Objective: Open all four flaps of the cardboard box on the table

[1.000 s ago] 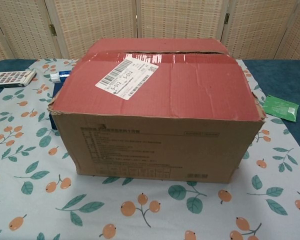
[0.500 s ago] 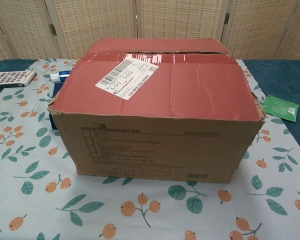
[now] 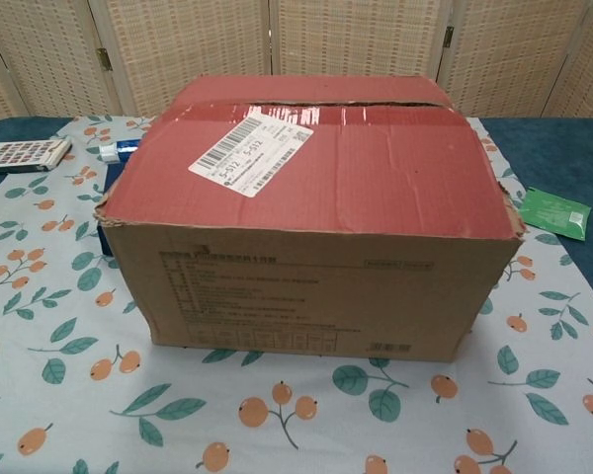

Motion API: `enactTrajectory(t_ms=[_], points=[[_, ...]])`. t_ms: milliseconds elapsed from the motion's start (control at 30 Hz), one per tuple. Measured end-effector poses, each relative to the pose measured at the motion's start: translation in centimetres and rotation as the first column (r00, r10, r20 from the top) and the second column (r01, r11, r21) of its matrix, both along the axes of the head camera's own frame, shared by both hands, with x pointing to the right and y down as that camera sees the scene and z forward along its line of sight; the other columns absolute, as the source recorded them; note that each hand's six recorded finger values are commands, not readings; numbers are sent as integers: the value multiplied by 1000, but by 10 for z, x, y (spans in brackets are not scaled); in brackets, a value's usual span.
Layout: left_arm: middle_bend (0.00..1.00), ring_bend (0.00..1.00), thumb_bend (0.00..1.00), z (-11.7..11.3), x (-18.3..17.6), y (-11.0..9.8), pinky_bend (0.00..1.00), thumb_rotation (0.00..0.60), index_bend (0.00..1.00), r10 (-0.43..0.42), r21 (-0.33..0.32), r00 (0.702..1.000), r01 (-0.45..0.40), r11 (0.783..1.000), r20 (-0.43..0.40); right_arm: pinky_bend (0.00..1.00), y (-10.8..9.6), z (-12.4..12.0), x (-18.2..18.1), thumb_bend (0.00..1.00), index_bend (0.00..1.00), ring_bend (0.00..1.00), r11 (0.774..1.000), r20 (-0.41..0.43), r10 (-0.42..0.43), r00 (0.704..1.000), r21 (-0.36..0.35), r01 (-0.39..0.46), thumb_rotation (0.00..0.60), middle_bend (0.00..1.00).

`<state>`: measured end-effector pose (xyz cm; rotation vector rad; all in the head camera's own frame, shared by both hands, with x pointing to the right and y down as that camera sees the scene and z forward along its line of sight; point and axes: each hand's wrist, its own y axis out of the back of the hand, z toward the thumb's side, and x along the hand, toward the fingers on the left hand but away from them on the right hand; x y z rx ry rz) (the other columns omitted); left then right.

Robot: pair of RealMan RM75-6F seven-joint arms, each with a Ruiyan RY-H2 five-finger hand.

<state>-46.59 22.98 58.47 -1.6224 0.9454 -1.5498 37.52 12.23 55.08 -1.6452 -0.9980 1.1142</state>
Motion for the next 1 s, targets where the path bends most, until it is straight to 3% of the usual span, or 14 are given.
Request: enactTrajectory(t_ms=[233,500,733,1000], points=[[0,0,336,-4,-6,-2,0,600,0,-21,14,1000,21,1000,1,0,-22,28,-20,345,113,157,997,25,26,999,-70,-24,600,86],[0,0,336,-12,-14,-4,0,600,0,-52,35,999,52,998,-2,2,-35,59,-55,346,209,167,994,133,26,991,-110,-11,600,124],[0,0,337,-17,-23,-5,0,600,0,-88,43,996,89,995,-9,2,-44,75,-82,345,264,174,990,226,34,973,-140,-2,600,150],[0,0,336,-21,-31,-8,0,600,0,-114,50,993,114,992,-14,2,-54,86,-106,346,267,179,991,260,22,965,-130,12,600,152]])
